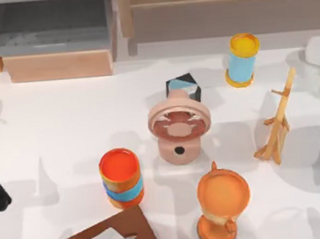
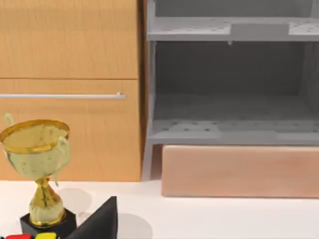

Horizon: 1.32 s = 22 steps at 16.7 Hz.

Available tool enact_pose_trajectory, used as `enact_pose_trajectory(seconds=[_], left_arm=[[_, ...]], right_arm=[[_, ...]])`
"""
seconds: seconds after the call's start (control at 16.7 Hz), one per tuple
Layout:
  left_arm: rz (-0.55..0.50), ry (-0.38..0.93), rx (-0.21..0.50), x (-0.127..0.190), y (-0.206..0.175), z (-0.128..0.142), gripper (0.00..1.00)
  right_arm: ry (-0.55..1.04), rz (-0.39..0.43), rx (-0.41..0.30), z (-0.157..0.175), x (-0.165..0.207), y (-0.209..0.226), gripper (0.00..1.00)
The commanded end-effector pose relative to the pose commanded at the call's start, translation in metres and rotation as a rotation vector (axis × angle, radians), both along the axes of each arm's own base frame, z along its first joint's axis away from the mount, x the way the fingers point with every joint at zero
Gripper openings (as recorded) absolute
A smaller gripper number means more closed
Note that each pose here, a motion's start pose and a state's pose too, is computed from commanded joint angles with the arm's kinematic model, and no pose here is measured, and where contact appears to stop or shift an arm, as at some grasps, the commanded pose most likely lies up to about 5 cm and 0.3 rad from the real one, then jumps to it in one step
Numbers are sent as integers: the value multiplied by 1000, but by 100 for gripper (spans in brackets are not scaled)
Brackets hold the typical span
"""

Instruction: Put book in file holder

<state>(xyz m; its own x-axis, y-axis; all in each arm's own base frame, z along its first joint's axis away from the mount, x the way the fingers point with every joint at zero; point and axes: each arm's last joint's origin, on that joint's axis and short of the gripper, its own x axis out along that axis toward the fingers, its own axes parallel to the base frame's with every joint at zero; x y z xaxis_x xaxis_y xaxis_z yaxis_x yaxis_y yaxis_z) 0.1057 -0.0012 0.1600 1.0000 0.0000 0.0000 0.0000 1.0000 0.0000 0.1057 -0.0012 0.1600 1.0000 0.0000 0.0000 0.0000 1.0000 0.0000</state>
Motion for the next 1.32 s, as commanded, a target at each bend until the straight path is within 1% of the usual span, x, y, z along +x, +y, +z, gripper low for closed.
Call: enact_pose_trajectory(seconds=[0.18,0.36,0.54,0.72,0.9,1.08,1.2,1.32], left_arm=[[0,-1,0,0,0,2,100],[-2,-8,-1,1,-3,24,100],[-8,-16,-3,10,-9,65,100],[-20,-17,-5,33,-22,117,100],[-36,-10,-5,75,-48,169,100],[-50,4,-1,133,-96,207,100],[-57,13,3,175,-140,219,100],[-61,19,8,215,-191,219,100]], right_arm=[[0,0,0,0,0,0,100],[0,0,0,0,0,0,100],[0,0,0,0,0,0,100],[0,0,0,0,0,0,100],[0,0,0,0,0,0,100],[0,0,0,0,0,0,100],[0,0,0,0,0,0,100],[0,0,0,0,0,0,100]])
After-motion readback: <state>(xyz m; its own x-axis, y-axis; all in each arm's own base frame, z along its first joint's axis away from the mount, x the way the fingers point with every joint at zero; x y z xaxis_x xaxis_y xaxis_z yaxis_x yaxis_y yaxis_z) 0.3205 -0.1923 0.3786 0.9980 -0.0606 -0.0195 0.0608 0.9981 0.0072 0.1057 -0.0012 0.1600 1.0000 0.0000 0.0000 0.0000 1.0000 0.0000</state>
